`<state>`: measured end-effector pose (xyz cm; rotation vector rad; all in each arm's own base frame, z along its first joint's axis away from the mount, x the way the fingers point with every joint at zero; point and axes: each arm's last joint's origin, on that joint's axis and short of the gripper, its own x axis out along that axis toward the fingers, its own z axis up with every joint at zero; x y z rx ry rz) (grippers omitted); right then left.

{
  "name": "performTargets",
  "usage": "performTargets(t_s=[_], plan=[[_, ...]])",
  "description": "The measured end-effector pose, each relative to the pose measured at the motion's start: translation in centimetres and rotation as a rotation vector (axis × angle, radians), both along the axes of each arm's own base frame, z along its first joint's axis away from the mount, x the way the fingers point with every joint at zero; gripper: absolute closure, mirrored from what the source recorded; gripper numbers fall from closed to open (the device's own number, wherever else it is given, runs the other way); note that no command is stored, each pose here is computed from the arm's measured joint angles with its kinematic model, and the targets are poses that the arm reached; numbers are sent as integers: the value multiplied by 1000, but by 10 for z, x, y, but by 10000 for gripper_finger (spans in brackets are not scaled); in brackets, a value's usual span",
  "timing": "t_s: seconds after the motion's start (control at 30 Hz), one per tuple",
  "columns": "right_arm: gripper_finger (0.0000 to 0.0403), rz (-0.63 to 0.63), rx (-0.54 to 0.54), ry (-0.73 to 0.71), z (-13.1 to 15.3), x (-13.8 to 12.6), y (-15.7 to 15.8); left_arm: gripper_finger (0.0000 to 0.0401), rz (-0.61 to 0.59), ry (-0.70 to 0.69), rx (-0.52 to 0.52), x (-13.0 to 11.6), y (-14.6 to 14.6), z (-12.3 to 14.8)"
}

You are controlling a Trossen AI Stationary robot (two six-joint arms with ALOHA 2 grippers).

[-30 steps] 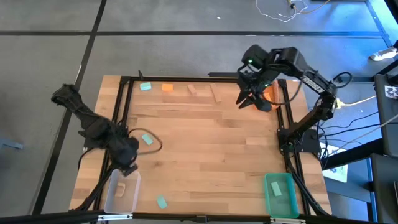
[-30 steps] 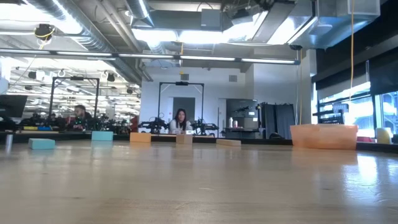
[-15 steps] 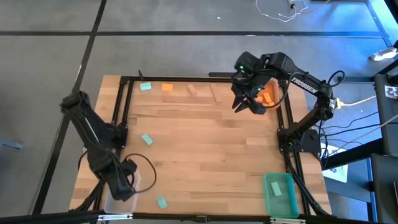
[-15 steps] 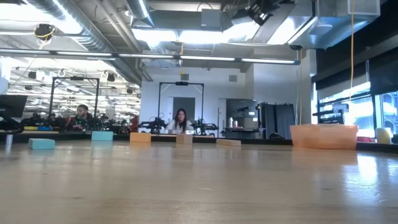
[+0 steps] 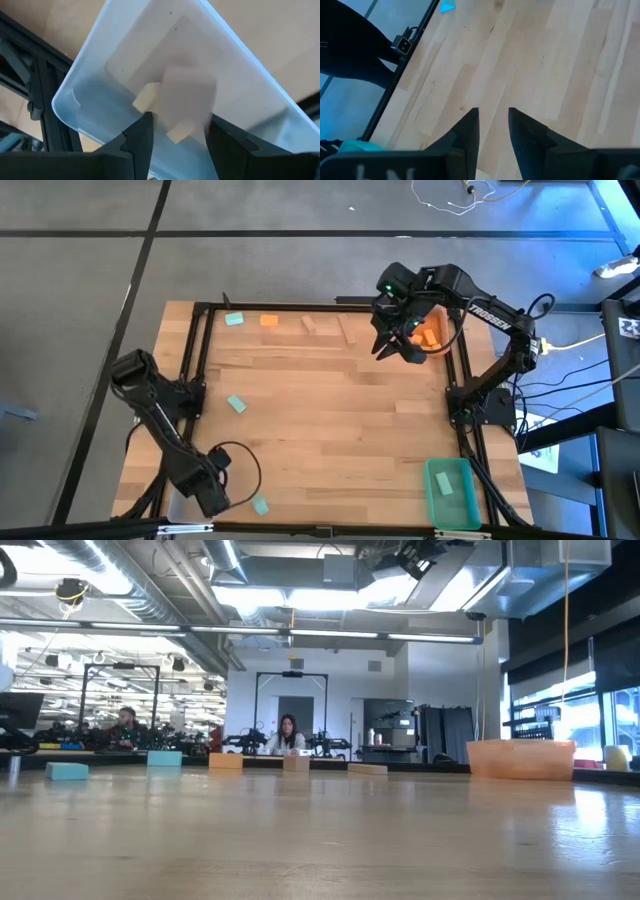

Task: Sort & place blocks by color
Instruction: Put the brown block into the transparent bin, then put the blue block into the green bin

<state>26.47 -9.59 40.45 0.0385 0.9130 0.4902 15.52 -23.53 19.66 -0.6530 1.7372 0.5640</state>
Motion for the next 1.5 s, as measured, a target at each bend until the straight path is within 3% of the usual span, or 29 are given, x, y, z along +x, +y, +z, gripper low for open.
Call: performTargets(t_s=[0.37, 0.63, 0.77, 1.03, 1.2, 1.5], plan=[[299, -3, 3, 4, 0, 0, 0, 234, 48, 3, -3, 9, 6, 0], [299, -5, 6, 13, 0, -1, 0, 233, 191, -119, -63, 0, 22, 39], [299, -4, 5, 12, 0, -1, 0, 233, 283, -240, -98, -9, 39, 67], [299, -29, 16, 33, -1, -1, 0, 232, 427, -417, -10, -9, 98, 99], [299, -245, 51, 143, -2, 0, -2, 232, 496, -411, 81, 3, 132, 101], [299, -825, -84, 333, -6, -2, -12, 232, 685, -487, 270, 23, 178, 101]])
